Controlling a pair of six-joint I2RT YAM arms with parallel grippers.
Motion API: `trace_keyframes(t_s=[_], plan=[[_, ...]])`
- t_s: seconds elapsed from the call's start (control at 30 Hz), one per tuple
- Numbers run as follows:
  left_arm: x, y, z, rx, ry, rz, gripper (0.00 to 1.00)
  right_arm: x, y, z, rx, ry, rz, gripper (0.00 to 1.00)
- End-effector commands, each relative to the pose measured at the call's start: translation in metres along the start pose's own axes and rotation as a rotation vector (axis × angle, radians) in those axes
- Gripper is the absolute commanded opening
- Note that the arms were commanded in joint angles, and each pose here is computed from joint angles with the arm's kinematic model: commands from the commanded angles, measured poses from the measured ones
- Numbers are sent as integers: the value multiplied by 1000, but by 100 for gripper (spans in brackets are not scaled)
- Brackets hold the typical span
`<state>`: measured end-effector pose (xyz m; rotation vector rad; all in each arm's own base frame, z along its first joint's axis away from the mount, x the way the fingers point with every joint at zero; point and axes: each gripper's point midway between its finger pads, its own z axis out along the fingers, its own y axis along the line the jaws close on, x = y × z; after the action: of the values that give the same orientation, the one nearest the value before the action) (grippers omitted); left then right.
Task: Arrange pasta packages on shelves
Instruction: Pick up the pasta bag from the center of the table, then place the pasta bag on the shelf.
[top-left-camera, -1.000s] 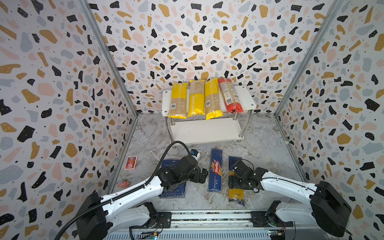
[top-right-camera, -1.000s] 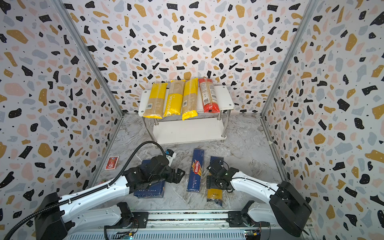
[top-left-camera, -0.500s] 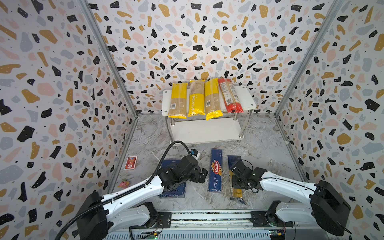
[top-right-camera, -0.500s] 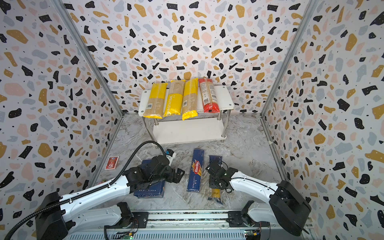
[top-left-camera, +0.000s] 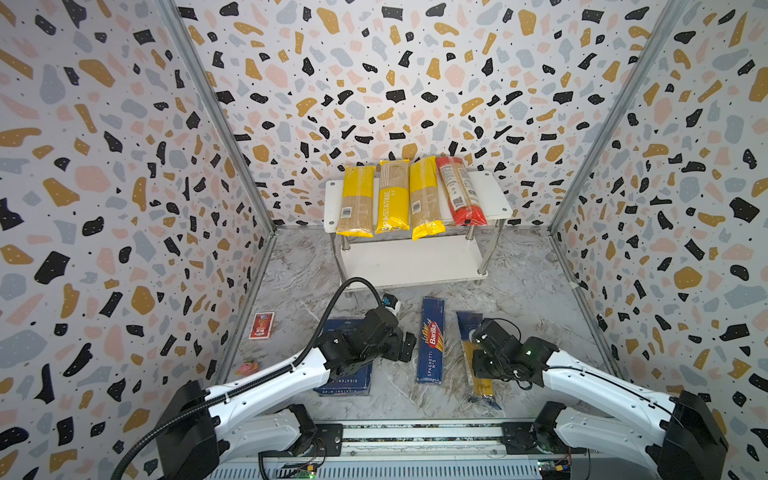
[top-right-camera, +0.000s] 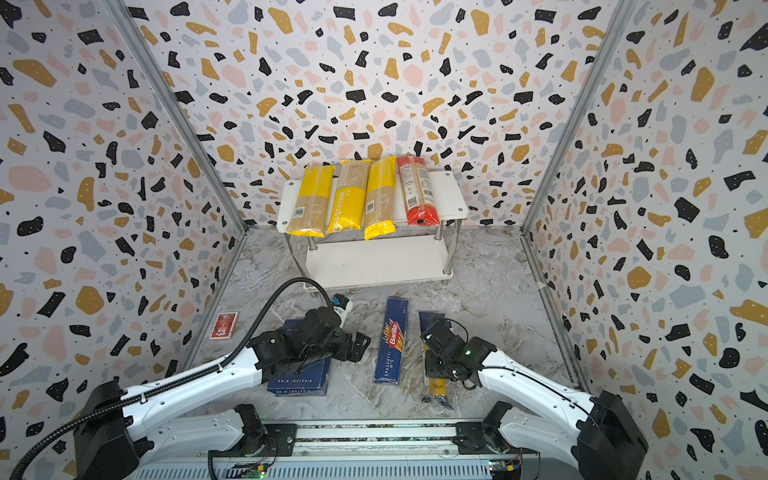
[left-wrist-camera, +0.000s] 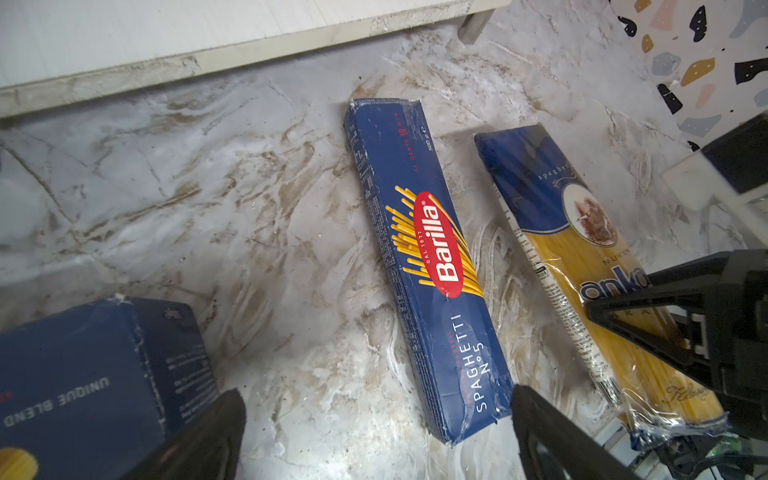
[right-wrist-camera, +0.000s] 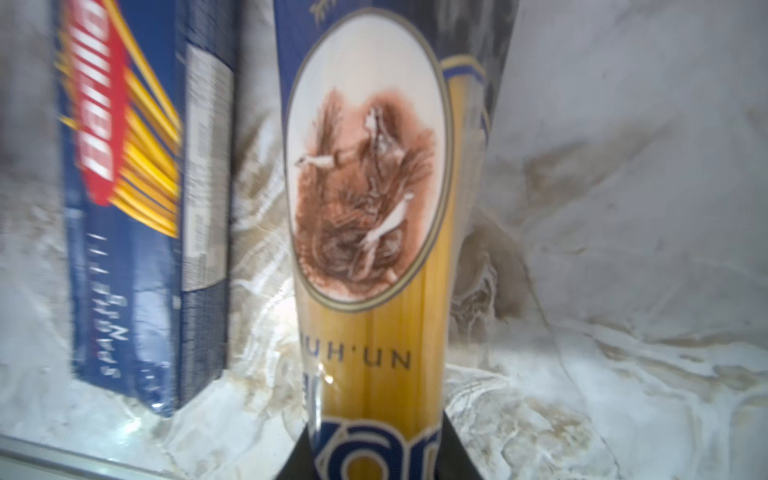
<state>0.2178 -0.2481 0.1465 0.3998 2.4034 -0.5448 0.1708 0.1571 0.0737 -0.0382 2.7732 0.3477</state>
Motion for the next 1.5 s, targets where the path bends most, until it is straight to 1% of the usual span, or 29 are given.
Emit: trace_keyframes(t_s=[0.0,0.2,0.37,0.57,0.77,1.1,1.47], plan=[[-12,-2,-3,-19,-23,10,99,-44,25,-27,-99,-156,-19,21],[-23,-6,-9,-20,-44,8,99,-77,31,-40,-125,-228,-31,22],[-28,-5,-11,-33,-46,12,99,-115,40,-50,-168,-289,-48,22],[-31,-6,-13,-36,-51,16,99,-155,47,-52,-186,-329,-56,22],[-36,-7,-13,-44,-53,26,99,-184,53,-43,-207,-344,-56,22],[-40,-10,-11,-46,-47,35,99,-230,52,-27,-229,-371,-51,21],[-41,-7,-13,-67,-43,51,99,-253,51,0,-228,-359,-63,21]])
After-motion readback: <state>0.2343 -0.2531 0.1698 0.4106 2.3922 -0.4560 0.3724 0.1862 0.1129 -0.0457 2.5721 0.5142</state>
